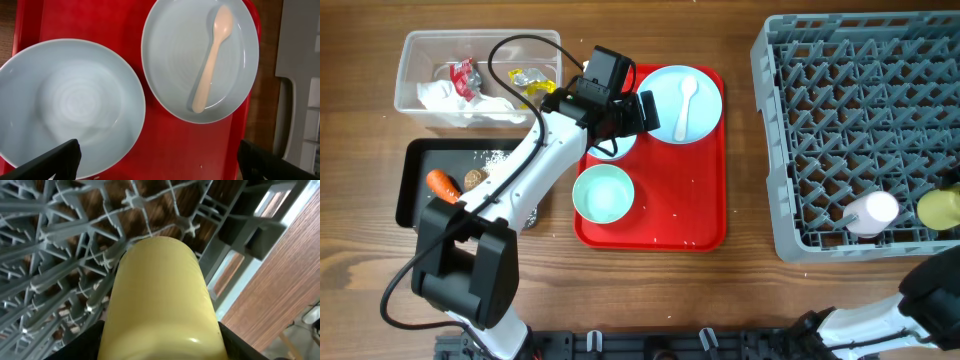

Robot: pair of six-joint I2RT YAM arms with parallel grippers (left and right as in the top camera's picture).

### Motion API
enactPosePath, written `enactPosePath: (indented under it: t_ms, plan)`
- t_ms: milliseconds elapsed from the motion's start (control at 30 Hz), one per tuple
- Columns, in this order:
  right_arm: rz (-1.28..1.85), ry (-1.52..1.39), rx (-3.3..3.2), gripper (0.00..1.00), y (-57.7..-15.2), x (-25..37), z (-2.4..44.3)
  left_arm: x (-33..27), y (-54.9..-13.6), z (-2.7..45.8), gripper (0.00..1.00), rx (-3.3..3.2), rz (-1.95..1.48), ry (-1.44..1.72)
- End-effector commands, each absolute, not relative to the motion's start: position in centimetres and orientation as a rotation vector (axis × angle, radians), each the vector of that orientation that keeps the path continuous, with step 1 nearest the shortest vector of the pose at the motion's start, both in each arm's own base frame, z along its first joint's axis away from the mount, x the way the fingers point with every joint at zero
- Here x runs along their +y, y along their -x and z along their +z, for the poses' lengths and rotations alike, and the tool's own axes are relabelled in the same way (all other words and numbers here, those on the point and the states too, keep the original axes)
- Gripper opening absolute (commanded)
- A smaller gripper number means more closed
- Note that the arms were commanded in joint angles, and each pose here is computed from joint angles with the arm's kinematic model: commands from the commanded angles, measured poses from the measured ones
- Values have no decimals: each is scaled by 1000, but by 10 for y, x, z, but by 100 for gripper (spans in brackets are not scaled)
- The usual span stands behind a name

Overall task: Sort waste into correct bins and load items into the dishwasher rack
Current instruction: 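Place the yellow cup in the rack's right edge with the right gripper, then move the right gripper to the light-blue bowl and grasp its rim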

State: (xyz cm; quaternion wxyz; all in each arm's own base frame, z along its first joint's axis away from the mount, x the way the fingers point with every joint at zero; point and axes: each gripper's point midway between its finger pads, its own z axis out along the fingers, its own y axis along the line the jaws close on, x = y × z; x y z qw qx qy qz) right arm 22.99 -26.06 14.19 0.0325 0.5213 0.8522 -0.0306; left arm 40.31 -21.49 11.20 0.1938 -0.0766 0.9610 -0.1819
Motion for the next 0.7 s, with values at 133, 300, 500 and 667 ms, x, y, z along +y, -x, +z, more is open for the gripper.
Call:
enactPosePath:
  t_ms: [133,300,500,667]
  plan:
    - [-138,-1668,2632,72,-221,-263,118,-213,-402,108,100,2697,-477,195]
    - [-135,-1695,2620,92,-220,-261,118,-214,-401,107,100,2698,-478,191]
    - [6,-1578,2571,93,-223,-225,166,-216,-405,110,100,2678,-490,188]
    - [92,-953,2417,93,-255,-127,276,-216,-402,108,100,2688,-463,79]
